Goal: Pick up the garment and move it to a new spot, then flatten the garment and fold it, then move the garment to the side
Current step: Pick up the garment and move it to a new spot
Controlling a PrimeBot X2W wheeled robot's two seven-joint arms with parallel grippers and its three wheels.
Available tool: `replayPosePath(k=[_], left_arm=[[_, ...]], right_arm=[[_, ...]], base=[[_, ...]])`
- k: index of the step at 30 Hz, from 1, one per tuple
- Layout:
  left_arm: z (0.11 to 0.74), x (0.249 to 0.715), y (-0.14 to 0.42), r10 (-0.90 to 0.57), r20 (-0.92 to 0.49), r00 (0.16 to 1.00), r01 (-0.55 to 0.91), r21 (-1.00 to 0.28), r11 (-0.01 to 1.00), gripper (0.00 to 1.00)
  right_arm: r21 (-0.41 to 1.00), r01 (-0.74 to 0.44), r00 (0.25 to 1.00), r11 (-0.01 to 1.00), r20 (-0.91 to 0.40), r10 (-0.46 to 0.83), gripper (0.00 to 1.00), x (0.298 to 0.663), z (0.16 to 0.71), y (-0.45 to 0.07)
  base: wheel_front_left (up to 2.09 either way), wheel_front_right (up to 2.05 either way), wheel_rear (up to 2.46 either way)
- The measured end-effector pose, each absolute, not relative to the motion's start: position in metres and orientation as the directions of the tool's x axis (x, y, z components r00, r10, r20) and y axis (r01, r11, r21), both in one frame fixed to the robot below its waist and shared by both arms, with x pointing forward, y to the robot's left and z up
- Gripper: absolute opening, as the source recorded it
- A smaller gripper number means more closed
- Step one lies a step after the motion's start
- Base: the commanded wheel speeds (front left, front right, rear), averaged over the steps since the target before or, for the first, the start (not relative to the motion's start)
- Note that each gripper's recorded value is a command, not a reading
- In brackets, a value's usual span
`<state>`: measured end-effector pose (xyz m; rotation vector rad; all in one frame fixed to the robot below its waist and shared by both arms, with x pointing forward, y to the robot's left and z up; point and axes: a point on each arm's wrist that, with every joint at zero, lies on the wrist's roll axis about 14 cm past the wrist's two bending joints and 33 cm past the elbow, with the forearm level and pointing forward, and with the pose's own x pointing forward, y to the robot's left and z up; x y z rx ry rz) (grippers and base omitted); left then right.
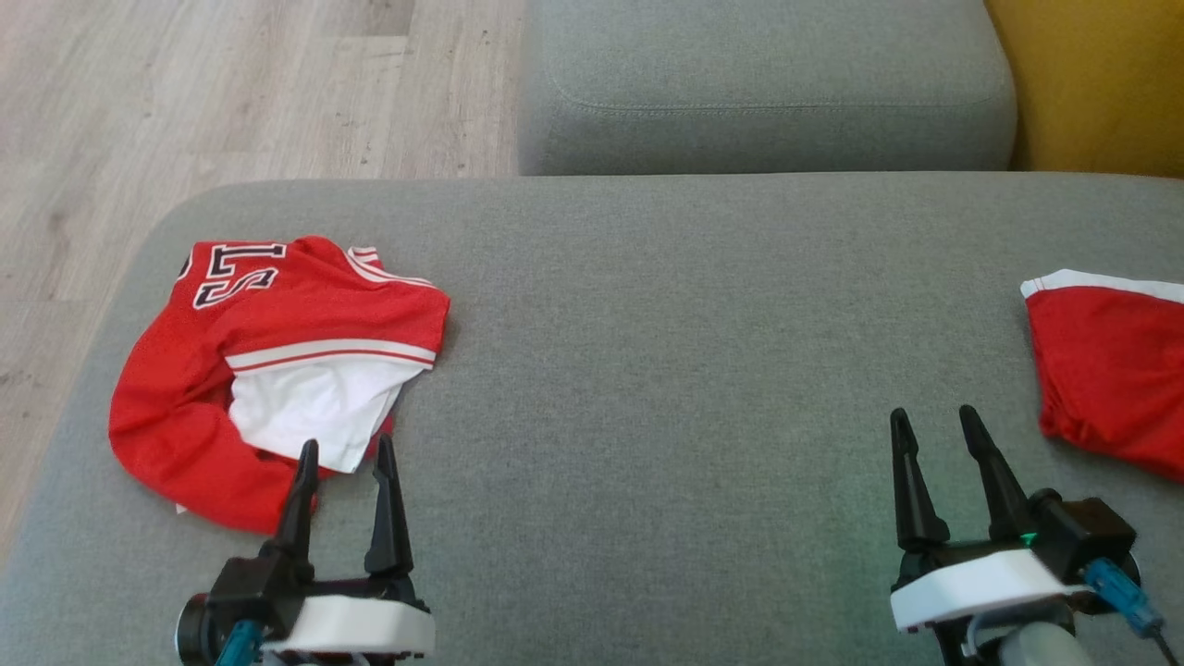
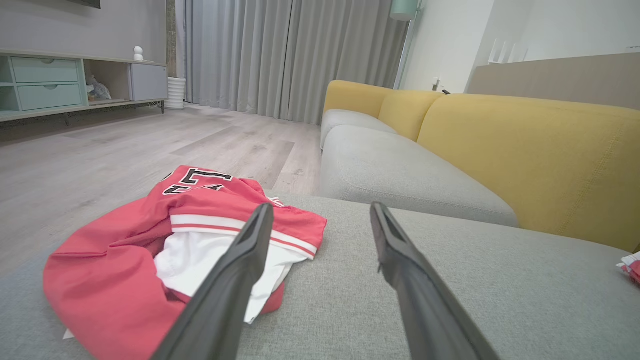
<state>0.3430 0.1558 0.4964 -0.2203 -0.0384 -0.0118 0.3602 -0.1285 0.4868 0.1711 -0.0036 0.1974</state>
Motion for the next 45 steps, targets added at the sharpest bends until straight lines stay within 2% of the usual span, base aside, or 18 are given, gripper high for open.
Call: replayPosePath(k=[4,14,22,29,36,45], left_arm=[[0.493,0.340,0.160,0.006,0.030,1.000,0.001,-0.210,0.978,1.00],[0.490,0.323,0.195,0.117,0.020,0.993,-0.111,-0.190,0.975,1.00],[0.491,0.293,0.239,0.265,0.030,0.964,-0.255,-0.185,0.949,1.00],[0.493,0.264,0.269,0.372,0.045,0.927,-0.357,-0.197,0.913,1.00],[0.494,0.245,0.284,0.426,0.053,0.903,-0.408,-0.199,0.891,1.00],[0.489,0.249,0.277,0.407,0.034,0.913,-0.390,-0.222,0.894,1.00]], right_arm=[[0.175,-0.216,0.976,0.961,0.031,0.214,1.00,0.362,0.490,-0.122],[0.179,-0.374,0.927,0.910,0.047,0.372,1.00,0.365,0.495,-0.067],[0.179,-0.545,0.837,0.819,0.058,0.544,1.00,0.357,0.500,-0.004],[0.199,-0.647,0.757,0.736,0.060,0.650,1.00,0.341,0.501,0.036],[0.191,-0.707,0.701,0.681,0.057,0.711,1.00,0.329,0.502,0.059],[0.195,-0.688,0.719,0.699,0.056,0.693,1.00,0.330,0.501,0.051]], base=[[0.00,0.00,0.00],[0.00,0.00,0.00],[0.00,0.00,0.00],[0.00,0.00,0.00],[0.00,0.00,0.00],[0.00,0.00,0.00]])
